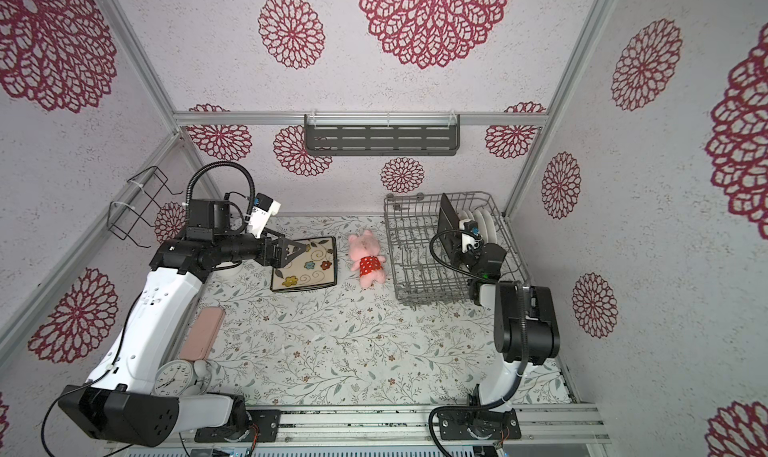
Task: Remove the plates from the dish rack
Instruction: 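Close the right gripper on the dark square plate's edge in the rack, then lift the dark square plate out of the rack toward the left gripper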
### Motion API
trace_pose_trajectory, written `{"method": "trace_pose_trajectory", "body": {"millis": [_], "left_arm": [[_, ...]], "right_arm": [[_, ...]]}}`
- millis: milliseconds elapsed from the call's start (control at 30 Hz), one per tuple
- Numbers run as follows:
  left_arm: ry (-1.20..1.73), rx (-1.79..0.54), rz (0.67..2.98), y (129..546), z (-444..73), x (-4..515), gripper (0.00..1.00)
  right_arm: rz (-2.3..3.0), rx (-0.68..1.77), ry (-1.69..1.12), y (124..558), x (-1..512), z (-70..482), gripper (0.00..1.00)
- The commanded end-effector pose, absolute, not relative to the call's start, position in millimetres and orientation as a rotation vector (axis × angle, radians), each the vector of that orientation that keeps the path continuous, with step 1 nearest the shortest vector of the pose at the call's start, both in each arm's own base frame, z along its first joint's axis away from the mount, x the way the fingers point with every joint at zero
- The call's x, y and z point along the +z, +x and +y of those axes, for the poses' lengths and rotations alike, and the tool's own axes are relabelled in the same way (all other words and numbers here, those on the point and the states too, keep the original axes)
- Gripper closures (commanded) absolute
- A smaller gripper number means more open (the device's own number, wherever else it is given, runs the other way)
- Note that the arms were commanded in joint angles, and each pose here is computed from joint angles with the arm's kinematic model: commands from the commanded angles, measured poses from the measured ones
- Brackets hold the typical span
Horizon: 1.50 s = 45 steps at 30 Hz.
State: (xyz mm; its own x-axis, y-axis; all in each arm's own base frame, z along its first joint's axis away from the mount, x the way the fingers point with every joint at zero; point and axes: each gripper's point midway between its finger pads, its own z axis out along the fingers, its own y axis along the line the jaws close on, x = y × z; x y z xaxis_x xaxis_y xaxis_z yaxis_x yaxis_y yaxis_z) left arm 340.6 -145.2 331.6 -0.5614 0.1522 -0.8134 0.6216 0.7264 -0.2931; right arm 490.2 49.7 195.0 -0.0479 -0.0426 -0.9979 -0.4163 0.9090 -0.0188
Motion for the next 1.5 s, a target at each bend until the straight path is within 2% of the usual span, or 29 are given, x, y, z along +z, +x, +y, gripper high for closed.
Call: {"method": "trace_pose_trajectory", "body": {"millis": [0, 467, 867, 1167, 1467], "left_arm": [[0.611, -0.716, 2.042, 337, -143, 343, 0.03], [0.583, -0.699, 1.991, 316, -136, 359, 0.03], [0.521, -0.756, 1.941, 311, -137, 374, 0.03], [0.402, -0.852, 1.874, 323, -141, 400, 0.03], [0.182, -0.970, 1.866, 348, -146, 396, 0.03]], "right_arm": [[1.314, 0.352, -0.502, 469, 293, 86, 1.00], [1.261, 0.289, -0.577, 436, 339, 115, 1.00], [1.229, 0.086, -0.778, 391, 375, 170, 1.00], [1.126, 0.028, -0.841, 350, 417, 197, 1.00], [1.057, -0.014, -0.887, 328, 434, 225, 1.00]]}}
